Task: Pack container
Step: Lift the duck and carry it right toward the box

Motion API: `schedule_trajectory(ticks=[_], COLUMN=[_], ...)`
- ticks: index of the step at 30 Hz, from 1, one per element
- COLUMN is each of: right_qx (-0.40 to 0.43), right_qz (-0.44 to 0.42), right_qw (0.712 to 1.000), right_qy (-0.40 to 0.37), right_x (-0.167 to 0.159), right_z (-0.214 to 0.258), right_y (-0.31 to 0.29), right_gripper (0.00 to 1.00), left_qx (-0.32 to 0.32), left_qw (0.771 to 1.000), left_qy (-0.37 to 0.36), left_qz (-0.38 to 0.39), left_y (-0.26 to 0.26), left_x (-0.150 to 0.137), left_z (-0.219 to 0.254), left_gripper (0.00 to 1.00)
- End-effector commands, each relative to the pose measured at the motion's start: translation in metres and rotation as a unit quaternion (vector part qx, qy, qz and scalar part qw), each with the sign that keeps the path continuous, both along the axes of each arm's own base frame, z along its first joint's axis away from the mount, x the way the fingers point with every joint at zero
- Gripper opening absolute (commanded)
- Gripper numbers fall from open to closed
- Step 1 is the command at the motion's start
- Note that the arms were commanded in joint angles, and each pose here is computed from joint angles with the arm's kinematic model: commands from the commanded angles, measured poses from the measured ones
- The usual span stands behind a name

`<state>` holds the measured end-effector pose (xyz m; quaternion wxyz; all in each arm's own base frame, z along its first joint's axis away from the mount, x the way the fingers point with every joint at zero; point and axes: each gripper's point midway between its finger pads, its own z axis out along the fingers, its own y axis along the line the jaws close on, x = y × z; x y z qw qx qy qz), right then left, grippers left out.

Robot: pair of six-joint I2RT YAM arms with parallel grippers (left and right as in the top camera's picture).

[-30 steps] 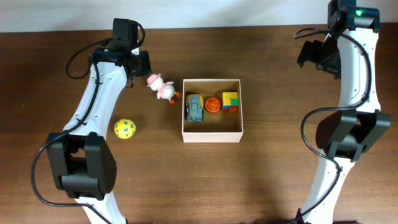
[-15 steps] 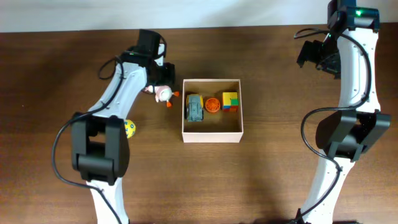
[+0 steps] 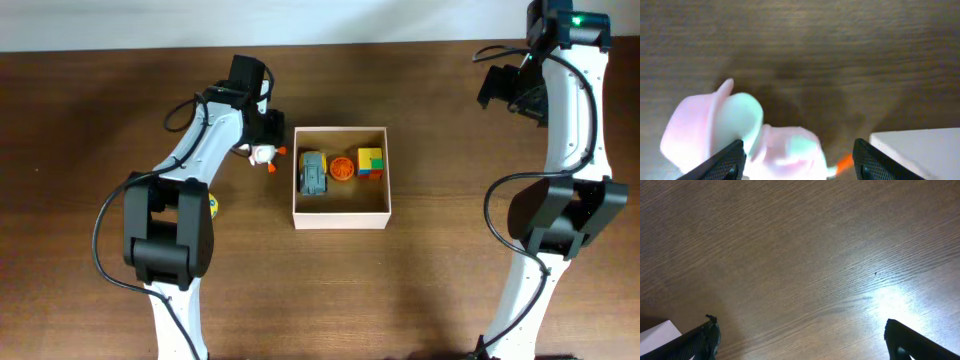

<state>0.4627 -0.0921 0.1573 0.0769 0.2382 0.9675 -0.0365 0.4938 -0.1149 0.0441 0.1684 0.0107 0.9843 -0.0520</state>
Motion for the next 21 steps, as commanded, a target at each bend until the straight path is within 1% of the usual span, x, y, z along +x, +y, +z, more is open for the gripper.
schedule_trajectory(ticks=[1,7,21], right_qx=[-0.002,-0.002,-0.002], right_qz=[-0.002,-0.002,-0.002], right_qw=[1.0,1.0,1.0], right_qy=[-0.023,-0.023,-0.023], right_x=[0.001,0.001,0.001], right_z=[0.018,0.018,0.018], right_y=[0.001,0.001,0.001], right_gripper=[0.99,0.99,0.99], left_qx=[0.04,0.056,0.056], left_qw=[0.999,0.998,0.993], left_qy=[0.014,0.039,0.101], left_qz=[0.009,0.011,0.005], left_y=[0.016,0.021,0.023], left_x=[-0.006,-0.018,-0.048], left_z=[-0.007,-0.012,-0.02], left_gripper=[0.71,0.71,0.7])
